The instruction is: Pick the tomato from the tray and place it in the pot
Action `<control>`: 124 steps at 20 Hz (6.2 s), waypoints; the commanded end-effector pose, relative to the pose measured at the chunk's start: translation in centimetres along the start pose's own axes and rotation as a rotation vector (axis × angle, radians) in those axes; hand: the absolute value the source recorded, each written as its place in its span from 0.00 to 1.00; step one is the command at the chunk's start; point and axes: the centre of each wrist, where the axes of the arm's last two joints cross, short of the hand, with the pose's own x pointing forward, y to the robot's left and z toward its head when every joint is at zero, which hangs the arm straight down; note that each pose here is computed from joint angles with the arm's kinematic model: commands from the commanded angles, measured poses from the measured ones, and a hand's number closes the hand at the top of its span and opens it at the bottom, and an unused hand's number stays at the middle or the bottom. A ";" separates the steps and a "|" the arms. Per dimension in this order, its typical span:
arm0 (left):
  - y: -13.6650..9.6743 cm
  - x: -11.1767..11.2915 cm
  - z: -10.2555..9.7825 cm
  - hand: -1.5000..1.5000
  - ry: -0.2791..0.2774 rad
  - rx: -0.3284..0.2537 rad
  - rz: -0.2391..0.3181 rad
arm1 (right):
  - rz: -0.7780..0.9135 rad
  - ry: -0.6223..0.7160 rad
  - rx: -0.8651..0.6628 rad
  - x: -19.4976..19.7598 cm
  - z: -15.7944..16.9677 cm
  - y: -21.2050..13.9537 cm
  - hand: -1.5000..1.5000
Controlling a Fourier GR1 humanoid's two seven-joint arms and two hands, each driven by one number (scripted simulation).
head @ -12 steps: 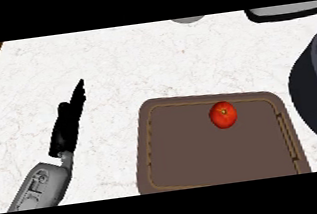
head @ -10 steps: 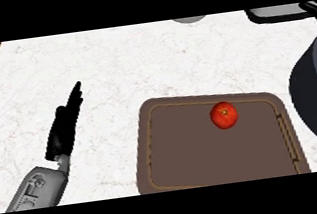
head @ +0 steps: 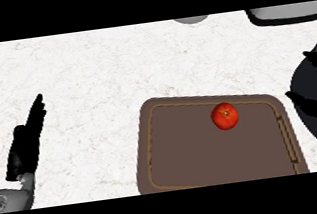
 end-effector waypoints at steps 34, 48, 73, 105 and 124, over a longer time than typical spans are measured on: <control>4.0 -0.3 2.3 0.50 -0.008 -0.006 0.023 | 0.595 0.354 0.864 14.1 -6.4 10.8 0.00; 2.8 -0.4 2.6 0.50 0.001 0.006 0.013 | 0.703 0.426 0.902 12.4 -6.2 14.7 0.00; 4.6 0.6 2.3 0.50 -0.002 -0.005 0.014 | 0.747 0.333 0.932 8.0 -4.4 17.7 1.00; 6.9 -4.2 5.6 0.50 0.099 0.142 0.033 | 0.475 -0.821 0.507 13.7 5.1 -4.5 1.00; 4.4 0.0 3.8 0.50 -0.008 0.007 0.019 | 0.249 -0.654 0.340 3.6 1.8 -19.6 1.00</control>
